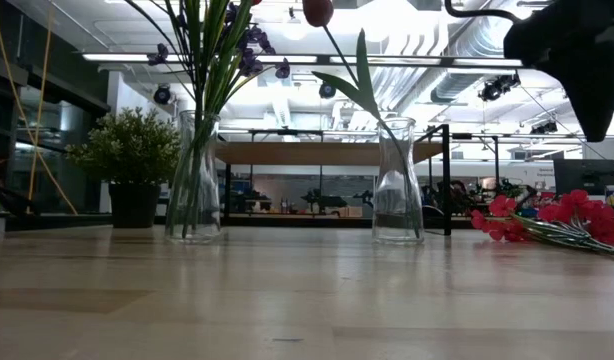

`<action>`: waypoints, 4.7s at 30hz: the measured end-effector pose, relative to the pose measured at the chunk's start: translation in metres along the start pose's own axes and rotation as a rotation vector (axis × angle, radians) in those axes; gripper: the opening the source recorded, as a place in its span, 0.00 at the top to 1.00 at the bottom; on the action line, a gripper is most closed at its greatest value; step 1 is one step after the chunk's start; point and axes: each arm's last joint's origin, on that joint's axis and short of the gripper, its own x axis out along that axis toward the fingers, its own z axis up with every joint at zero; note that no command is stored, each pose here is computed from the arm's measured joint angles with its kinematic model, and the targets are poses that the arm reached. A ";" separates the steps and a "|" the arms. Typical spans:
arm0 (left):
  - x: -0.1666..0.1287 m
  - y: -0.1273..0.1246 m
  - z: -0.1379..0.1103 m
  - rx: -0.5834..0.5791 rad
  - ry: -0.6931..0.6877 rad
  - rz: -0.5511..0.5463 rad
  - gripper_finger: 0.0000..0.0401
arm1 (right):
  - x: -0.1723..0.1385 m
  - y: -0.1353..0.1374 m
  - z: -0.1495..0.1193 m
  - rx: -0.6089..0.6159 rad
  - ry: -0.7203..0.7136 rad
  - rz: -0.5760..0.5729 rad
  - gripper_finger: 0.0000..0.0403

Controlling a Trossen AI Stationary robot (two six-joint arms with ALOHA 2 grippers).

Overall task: Pick and place flowers into a vace then onto a shelf
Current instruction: Put the top orange flowers into the right transparent vase

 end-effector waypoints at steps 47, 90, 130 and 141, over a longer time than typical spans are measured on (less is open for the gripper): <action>0.000 -0.001 0.000 -0.060 0.004 -0.013 0.48 | 0.042 -0.073 0.020 0.068 0.090 0.227 0.37; 0.000 -0.001 0.000 -0.060 0.004 -0.013 0.48 | 0.060 -0.049 0.025 0.033 -0.063 0.213 0.37; 0.000 -0.002 -0.001 -0.059 0.006 -0.020 0.48 | 0.093 -0.028 0.032 0.103 -0.050 0.054 0.37; 0.000 -0.002 -0.001 -0.059 0.006 -0.020 0.48 | 0.107 -0.019 0.035 0.133 -0.041 0.024 0.37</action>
